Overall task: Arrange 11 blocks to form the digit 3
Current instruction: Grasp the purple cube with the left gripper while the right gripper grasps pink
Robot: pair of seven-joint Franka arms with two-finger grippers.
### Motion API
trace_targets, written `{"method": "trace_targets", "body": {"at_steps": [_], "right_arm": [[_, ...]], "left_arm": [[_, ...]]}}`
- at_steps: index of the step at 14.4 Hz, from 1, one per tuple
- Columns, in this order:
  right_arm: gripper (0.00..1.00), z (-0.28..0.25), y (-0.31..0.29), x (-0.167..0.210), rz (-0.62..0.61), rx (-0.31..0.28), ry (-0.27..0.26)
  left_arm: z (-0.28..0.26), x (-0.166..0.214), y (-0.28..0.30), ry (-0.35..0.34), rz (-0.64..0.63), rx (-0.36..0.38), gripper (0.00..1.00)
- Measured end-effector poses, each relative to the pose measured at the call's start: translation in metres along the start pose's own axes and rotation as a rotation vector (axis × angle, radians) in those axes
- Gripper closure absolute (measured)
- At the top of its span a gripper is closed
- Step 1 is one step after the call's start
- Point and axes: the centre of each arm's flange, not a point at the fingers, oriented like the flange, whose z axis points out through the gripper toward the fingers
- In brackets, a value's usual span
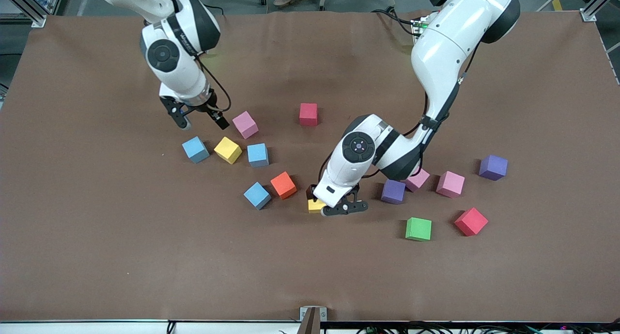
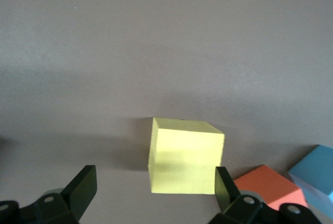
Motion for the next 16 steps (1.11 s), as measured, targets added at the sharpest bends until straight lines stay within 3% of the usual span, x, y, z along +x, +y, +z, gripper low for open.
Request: {"method": "trace_targets", "body": {"at_steps": [4,8,12,16], "right_arm": [[0.0,0.036,-0.006,-0.009,0.013,0.037,0.016],[0.0,0.078,-0.013,-0.025,0.023,0.032,0.025],[0.0,0.1,-0.012,-0.038,0.017,0.011,0.029],[0.0,0.101,-0.012,-0.042,0.019,0.008,0.029]], "left_arm": [[-0.002,0.009,-0.009,-0.005,0.021,0.006,0.0],[-0.012,0.035,-0.036,-0.002,0.022,0.02,0.0],[-0.036,0.076,-0.105,-0.065,0.097,0.095,0.0],[-0.04,0.077,-0.158,-0.131,0.2,0.142,0.0]]}}
